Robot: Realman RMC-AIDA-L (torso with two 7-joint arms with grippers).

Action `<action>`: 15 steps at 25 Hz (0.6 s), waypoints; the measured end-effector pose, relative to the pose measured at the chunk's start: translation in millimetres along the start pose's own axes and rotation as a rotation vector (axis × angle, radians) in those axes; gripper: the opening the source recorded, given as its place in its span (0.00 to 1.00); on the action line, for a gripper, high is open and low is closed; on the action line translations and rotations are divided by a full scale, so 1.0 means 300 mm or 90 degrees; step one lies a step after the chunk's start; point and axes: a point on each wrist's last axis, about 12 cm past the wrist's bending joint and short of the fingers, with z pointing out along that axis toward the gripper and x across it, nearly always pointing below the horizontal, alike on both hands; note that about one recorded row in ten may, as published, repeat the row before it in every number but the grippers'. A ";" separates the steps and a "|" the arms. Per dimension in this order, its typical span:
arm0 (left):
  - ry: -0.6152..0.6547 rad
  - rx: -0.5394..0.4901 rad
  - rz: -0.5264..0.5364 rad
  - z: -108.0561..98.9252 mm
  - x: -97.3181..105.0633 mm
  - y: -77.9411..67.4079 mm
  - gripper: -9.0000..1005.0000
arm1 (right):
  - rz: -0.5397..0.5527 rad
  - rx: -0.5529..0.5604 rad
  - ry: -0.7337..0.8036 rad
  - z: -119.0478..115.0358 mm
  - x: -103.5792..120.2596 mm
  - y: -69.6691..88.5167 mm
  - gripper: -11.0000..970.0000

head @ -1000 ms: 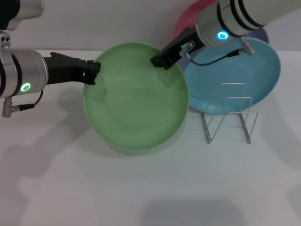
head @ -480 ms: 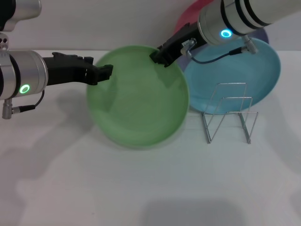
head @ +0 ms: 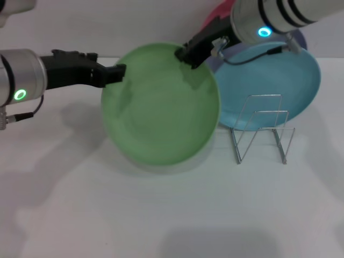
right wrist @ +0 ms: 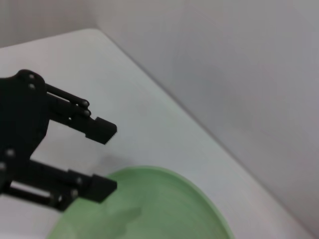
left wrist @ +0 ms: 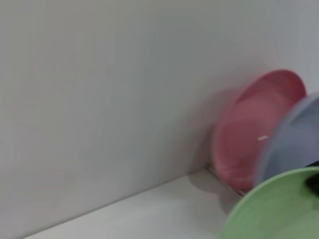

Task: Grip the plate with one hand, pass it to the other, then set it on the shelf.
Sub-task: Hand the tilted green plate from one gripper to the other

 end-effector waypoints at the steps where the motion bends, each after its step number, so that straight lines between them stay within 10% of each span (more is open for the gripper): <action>1: -0.017 -0.019 -0.007 -0.008 0.007 0.017 0.66 | -0.023 0.013 -0.006 -0.014 -0.006 -0.001 0.07; 15: -0.241 -0.222 -0.036 -0.071 0.112 0.109 0.66 | -0.313 0.142 -0.106 -0.247 -0.019 0.023 0.06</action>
